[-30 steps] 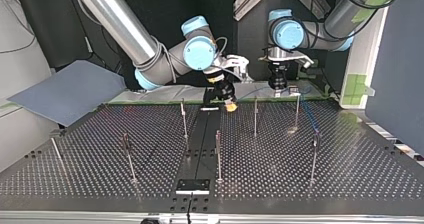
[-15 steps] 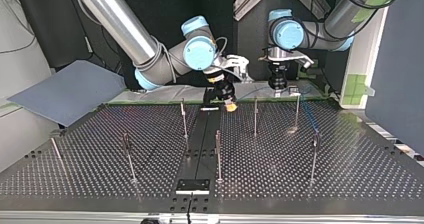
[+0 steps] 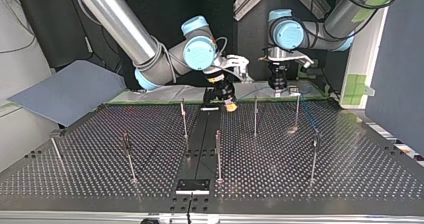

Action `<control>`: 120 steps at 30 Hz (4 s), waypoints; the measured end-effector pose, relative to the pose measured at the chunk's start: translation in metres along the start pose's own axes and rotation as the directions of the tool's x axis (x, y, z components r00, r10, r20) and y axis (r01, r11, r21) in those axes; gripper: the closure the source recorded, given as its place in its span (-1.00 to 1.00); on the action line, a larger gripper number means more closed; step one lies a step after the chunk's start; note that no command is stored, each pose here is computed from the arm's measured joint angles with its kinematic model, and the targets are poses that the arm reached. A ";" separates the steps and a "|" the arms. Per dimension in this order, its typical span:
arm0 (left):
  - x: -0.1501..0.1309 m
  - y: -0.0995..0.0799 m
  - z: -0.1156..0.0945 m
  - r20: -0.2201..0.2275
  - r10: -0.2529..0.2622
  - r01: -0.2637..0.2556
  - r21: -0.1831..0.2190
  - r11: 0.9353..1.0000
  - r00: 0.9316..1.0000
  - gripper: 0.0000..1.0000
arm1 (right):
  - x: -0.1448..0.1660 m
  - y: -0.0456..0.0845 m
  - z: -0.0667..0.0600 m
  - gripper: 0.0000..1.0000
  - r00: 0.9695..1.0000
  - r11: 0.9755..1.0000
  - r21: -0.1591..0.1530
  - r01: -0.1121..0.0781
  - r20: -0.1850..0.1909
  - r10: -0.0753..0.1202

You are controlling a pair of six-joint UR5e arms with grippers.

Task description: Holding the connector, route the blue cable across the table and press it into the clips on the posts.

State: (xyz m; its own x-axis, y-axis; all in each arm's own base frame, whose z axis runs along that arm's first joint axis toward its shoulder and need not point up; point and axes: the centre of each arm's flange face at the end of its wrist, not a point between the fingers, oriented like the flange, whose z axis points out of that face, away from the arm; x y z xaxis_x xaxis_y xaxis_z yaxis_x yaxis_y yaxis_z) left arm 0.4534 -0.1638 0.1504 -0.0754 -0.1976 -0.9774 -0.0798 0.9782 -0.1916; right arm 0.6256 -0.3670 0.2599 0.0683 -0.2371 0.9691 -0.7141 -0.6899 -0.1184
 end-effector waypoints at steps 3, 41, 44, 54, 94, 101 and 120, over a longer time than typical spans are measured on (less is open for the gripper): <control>0.000 0.000 0.000 0.000 0.000 0.000 0.000 1.000 1.000 0.87 | 0.000 0.000 0.000 1.00 1.000 1.000 0.000 0.000 0.000 0.000; 0.000 0.000 0.000 0.000 0.000 0.000 0.000 1.000 1.000 0.83 | 0.000 0.000 0.000 1.00 1.000 1.000 0.000 0.000 0.000 0.000; 0.000 0.000 0.000 0.000 0.000 0.000 0.000 1.000 1.000 0.83 | 0.000 0.000 0.000 1.00 1.000 1.000 0.000 0.000 0.000 0.000; 0.000 0.000 0.000 0.000 0.000 0.000 0.000 1.000 1.000 0.83 | 0.000 0.000 0.000 1.00 1.000 1.000 0.000 0.000 0.000 0.000; 0.000 -0.001 -0.003 -0.006 0.004 -0.004 0.006 1.000 1.000 0.83 | -0.120 0.015 0.027 1.00 0.950 0.999 -0.033 0.032 0.310 -0.020; 0.013 -0.004 -0.031 -0.062 0.075 -0.072 0.046 0.996 0.995 0.83 | -0.121 0.015 0.027 1.00 0.950 0.999 -0.033 0.032 0.313 -0.020; 0.023 -0.001 -0.042 -0.086 0.112 -0.108 0.051 0.993 0.990 0.76 | -0.120 0.017 0.027 1.00 0.949 0.999 -0.033 0.033 0.315 -0.021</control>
State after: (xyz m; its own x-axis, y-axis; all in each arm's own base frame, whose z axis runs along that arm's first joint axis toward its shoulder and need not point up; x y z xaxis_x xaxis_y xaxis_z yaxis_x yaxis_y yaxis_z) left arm 0.4104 -0.1720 0.1320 -0.1686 -0.0916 -0.9814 -0.0208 0.9958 -0.0894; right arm 0.6242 -0.3681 0.1354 0.2998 -0.4258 0.8537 -0.7338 -0.6748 -0.0789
